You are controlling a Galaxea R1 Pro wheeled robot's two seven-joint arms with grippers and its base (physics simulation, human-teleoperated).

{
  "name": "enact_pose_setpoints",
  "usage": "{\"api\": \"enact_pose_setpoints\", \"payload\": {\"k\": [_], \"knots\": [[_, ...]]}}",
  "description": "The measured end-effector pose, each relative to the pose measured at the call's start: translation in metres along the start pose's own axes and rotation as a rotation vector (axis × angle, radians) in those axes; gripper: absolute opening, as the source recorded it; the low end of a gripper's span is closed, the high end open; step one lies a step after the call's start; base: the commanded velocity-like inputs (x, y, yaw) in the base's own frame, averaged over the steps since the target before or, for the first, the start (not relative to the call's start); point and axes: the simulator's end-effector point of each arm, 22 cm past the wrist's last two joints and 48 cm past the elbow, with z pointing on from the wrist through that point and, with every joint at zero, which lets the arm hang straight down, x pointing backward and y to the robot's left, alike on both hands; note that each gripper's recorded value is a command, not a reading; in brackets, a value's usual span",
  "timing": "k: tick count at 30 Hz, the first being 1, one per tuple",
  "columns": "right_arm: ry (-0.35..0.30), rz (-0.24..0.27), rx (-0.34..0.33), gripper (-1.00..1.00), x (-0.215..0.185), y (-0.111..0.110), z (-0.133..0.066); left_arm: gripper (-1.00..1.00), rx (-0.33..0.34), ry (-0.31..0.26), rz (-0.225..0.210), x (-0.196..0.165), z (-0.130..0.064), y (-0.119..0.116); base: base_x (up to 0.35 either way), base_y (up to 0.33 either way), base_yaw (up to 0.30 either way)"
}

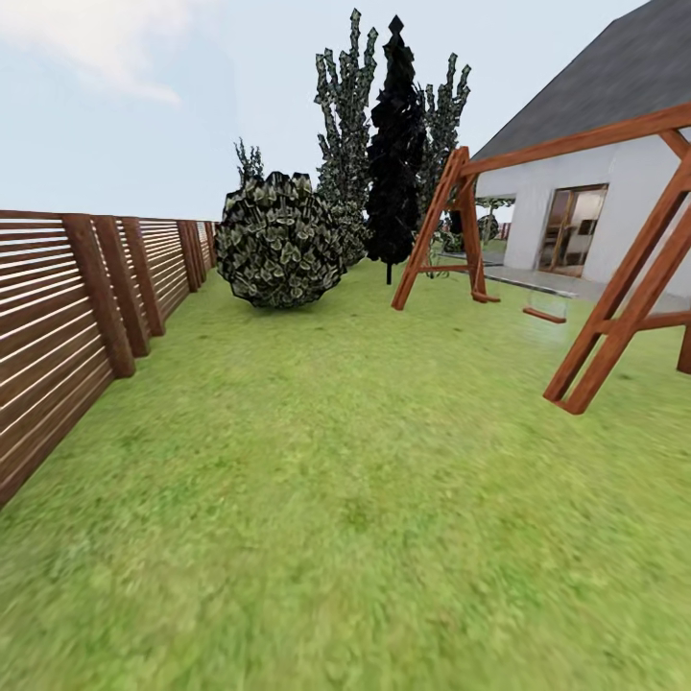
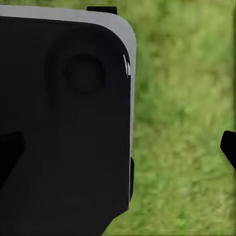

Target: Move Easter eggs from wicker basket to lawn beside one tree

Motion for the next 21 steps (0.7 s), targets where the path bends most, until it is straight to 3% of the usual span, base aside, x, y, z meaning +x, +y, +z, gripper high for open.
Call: {"api": "enact_pose_setpoints", "payload": {"k": [17,21], "knots": [[-0.003,0.004,0.006,1.0,-0.001,-0.005,0.0,1.0,0.0,0.0,0.001,0.0,0.0,0.0,0.325,0.0,0.0],[0.001,0.005,0.025,1.0,0.0,-0.021,0.0,1.0,-0.015,-0.002,0.003,-0.001,0.0,0.014,0.329,0.0,0.0]]}}
